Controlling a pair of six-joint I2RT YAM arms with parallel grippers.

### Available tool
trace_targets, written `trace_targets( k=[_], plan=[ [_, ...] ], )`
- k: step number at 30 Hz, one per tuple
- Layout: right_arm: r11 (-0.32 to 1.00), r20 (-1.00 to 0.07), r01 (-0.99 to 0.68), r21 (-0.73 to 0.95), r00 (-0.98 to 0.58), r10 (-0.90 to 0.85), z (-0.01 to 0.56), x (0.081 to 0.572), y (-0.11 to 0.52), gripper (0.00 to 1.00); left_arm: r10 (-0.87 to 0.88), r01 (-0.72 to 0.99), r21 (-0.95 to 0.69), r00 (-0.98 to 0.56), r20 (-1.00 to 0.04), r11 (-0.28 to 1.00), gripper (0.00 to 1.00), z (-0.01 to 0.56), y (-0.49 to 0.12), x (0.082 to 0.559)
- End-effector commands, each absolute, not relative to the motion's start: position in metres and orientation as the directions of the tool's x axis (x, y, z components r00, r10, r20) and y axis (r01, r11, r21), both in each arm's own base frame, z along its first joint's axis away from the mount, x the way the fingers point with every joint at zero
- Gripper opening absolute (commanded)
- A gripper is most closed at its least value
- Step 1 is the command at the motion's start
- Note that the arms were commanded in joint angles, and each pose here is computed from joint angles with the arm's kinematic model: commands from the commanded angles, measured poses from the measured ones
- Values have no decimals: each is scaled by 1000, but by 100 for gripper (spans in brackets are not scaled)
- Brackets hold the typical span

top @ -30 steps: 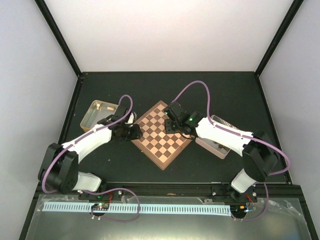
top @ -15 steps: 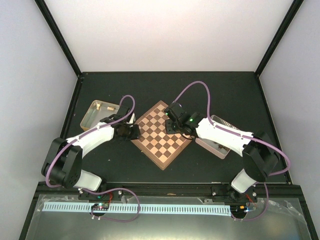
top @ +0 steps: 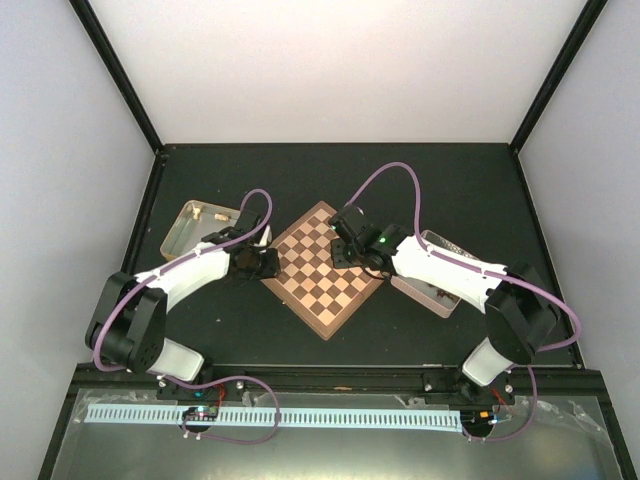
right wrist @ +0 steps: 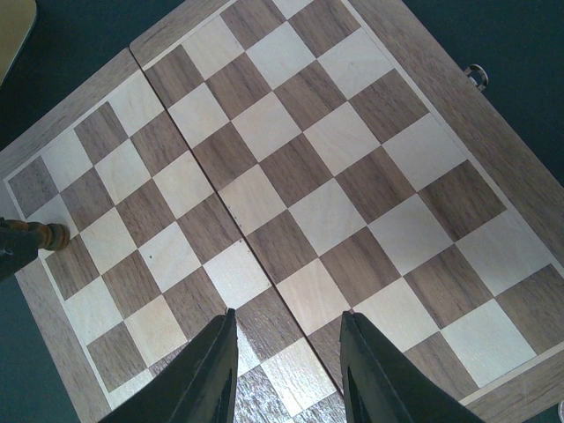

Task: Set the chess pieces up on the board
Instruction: Adjust the chess piece on the chessboard.

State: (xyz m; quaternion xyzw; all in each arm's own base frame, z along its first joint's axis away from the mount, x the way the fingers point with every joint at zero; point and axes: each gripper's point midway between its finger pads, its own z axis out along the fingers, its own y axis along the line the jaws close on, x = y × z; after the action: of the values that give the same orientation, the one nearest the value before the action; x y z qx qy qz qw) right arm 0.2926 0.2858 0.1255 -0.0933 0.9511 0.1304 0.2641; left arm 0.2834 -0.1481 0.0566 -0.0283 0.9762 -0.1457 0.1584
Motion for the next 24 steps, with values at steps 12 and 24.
trace_targets(
  k=[12, 24],
  plan=[
    [952, -574, -232, 200, -815, -78, 141, 299, 280, 34, -65, 14, -234, -943, -326, 972, 36, 59, -144, 292],
    [962, -603, -190, 195, -797, -35, 154, 303, 257, 34, -47, 77, -328, -934, -354, 942, 45, 79, -162, 293]
  ],
)
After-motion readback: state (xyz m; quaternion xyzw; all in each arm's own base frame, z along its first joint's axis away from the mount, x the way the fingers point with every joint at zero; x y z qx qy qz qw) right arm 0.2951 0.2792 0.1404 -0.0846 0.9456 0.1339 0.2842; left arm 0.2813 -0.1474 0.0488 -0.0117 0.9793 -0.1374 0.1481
